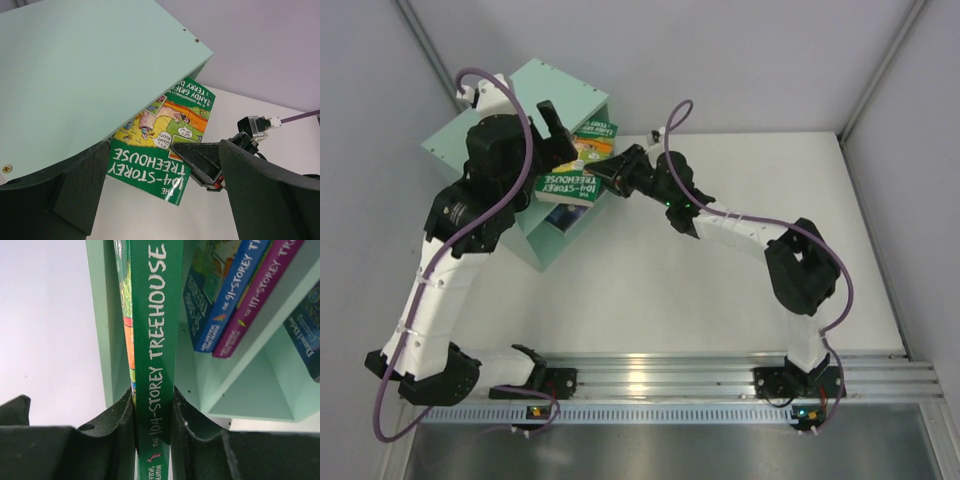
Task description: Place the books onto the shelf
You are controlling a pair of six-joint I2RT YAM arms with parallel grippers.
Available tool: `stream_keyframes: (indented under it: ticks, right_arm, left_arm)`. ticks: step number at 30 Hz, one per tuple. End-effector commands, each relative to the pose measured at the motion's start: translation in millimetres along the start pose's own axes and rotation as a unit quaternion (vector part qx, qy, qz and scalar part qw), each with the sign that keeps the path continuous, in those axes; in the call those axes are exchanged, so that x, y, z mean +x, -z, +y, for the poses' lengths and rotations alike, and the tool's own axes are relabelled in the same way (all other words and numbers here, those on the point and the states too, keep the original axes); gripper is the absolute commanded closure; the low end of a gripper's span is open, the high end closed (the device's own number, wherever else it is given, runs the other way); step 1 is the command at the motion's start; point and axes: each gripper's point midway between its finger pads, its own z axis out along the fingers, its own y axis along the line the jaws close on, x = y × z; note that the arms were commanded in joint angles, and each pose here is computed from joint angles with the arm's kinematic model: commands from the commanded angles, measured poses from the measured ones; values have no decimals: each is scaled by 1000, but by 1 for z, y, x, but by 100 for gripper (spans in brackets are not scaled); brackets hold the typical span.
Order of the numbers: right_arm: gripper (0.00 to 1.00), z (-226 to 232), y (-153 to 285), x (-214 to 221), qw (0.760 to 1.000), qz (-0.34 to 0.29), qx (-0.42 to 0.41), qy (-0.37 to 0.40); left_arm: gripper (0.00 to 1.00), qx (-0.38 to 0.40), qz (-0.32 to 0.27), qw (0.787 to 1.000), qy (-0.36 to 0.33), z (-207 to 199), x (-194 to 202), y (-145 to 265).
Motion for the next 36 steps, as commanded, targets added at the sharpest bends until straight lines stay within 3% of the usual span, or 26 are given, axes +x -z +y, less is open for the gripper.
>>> stream_keyframes:
  ticks: [1, 11, 18, 21, 25, 29, 36]
  right_arm:
    - [100, 83, -10, -12, 992, -26, -120, -1]
    - [100, 79, -51, -37, 989, -104, -104, -14]
    - [98, 57, -73, -53, 983, -158, -81, -38]
    - [85, 48, -79, -50, 985, -159, -56, -34]
    - [78, 34, -80, -51, 984, -171, -24, -37]
    - [60, 21, -79, -48, 986, -167, 5, -23]
    - [47, 9, -67, -48, 984, -170, 48, 11]
  left_arm:
    - [5, 10, -19, 1000, 13, 0, -12, 6]
    - [5, 47, -2, 999, 24, -11, -2, 10]
    - [5, 28, 4, 1000, 3, -1, 7, 8]
    - [5, 25, -5, 1000, 2, 4, 3, 12]
    - [5, 21, -16, 1000, 6, 9, -4, 19]
    - [5, 16, -21, 1000, 1, 14, -5, 22]
    - [5, 4, -12, 1000, -13, 19, 7, 15]
